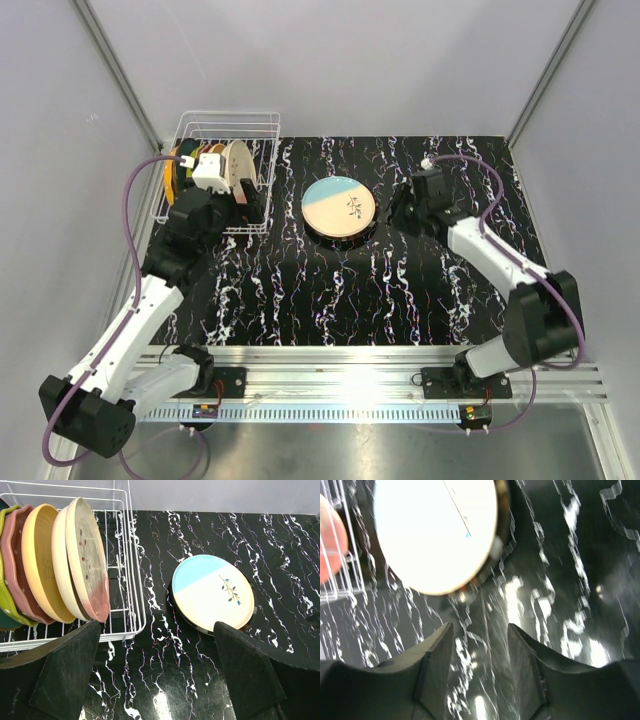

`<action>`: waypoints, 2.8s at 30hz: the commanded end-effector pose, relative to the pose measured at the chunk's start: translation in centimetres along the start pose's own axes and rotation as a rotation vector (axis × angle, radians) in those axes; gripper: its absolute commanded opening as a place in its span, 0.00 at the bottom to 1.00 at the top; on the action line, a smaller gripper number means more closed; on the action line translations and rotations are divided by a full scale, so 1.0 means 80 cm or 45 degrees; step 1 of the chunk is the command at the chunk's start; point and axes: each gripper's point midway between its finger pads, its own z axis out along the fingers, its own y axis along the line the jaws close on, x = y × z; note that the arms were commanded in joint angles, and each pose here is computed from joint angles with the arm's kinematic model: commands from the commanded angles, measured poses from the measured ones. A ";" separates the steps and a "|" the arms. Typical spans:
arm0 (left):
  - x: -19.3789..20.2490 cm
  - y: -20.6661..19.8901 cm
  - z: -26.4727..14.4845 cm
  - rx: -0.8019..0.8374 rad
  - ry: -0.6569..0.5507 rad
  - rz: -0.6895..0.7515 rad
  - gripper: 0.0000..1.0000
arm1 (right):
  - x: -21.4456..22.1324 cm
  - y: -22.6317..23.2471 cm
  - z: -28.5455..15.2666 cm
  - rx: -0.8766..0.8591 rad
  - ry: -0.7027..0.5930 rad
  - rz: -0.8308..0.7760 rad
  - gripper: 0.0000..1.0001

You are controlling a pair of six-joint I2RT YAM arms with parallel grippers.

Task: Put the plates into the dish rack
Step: Insert the plate into the dish rack, then grab a plate with the right arm

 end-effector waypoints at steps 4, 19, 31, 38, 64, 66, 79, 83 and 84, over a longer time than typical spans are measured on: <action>-0.020 -0.007 -0.001 0.027 -0.075 -0.023 0.99 | -0.056 0.034 0.047 -0.004 -0.054 -0.079 0.49; -0.025 -0.017 -0.006 0.078 -0.077 -0.037 0.99 | -0.051 0.021 0.135 0.123 0.090 -0.103 0.40; -0.023 -0.018 -0.006 0.085 -0.063 -0.039 0.99 | -0.032 0.006 0.168 0.157 0.150 -0.096 0.36; -0.023 -0.019 -0.006 0.091 -0.061 -0.039 0.99 | -0.026 0.003 0.178 0.158 0.171 -0.089 0.35; -0.018 -0.005 0.003 0.063 -0.047 -0.062 0.99 | -0.044 0.017 0.113 0.165 0.158 -0.154 0.00; -0.019 -0.004 0.002 0.061 -0.050 -0.062 0.99 | -0.042 0.015 0.107 0.170 0.161 -0.156 0.00; -0.017 -0.005 0.003 0.069 -0.048 -0.064 0.99 | -0.021 -0.001 0.071 0.174 0.164 -0.158 0.00; -0.016 -0.006 0.004 0.072 -0.043 -0.065 0.99 | -0.011 -0.009 0.069 0.184 0.178 -0.158 0.00; -0.016 -0.005 0.004 0.066 -0.042 -0.066 0.99 | -0.009 -0.010 0.068 0.186 0.179 -0.157 0.00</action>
